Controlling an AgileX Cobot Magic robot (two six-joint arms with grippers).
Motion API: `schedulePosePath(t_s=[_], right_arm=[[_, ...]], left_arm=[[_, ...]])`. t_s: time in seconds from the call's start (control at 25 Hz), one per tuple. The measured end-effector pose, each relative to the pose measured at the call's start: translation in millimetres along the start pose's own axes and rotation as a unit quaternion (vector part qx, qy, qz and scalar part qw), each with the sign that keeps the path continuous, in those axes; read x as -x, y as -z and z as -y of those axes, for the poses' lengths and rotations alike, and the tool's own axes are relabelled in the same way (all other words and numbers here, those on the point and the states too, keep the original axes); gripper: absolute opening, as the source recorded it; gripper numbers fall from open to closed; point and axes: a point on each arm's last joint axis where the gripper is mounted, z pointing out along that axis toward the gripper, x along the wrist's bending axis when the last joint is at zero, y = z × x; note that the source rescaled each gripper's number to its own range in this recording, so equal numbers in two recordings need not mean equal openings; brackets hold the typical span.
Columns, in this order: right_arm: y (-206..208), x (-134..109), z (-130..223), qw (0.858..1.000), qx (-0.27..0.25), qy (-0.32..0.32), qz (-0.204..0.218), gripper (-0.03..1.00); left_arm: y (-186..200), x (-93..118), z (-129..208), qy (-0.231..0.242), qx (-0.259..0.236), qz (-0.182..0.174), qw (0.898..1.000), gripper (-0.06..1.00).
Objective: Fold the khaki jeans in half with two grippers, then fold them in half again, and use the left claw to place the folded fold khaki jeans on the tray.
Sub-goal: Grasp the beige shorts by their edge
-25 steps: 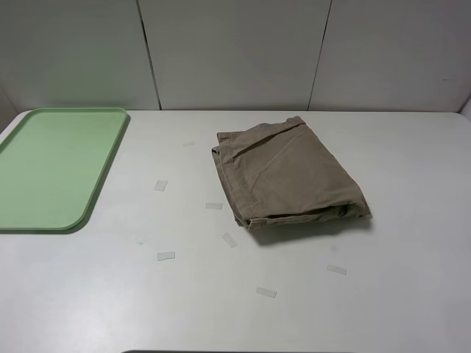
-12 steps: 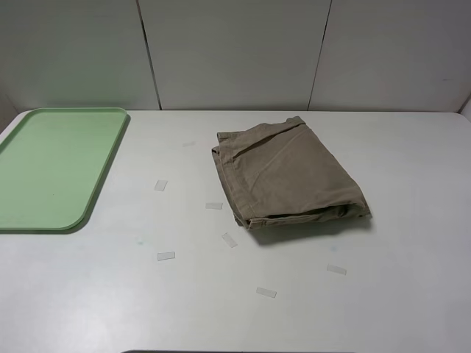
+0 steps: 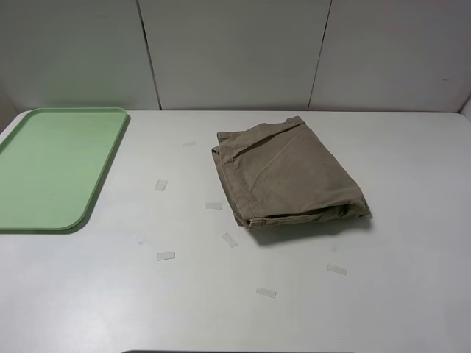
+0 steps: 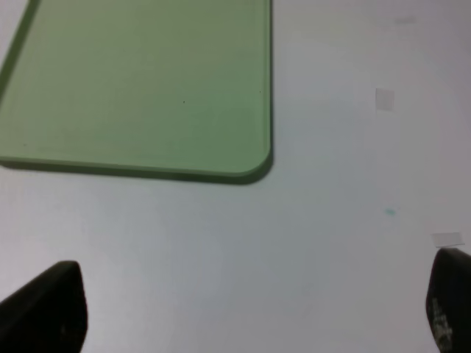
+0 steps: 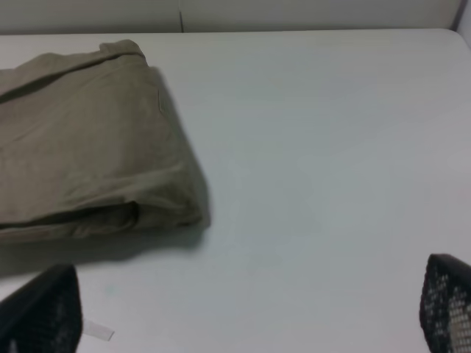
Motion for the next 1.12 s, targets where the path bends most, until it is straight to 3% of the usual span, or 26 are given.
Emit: schedulePosePath(t_s=[0.88,1.12], right_arm=[[0.0,0.0,0.0,1.000,0.000,0.000,0.000,1.00],[0.0,-0.1,0.0,1.000,0.000,0.000,0.000,1.00]], left_arm=[[0.0,0.3,-0.5,0.001,-0.001,0.001,1.000,0.90],[-1.6,4.6,-38.0,0.000,-0.053,-0.003,0.999,0.89]])
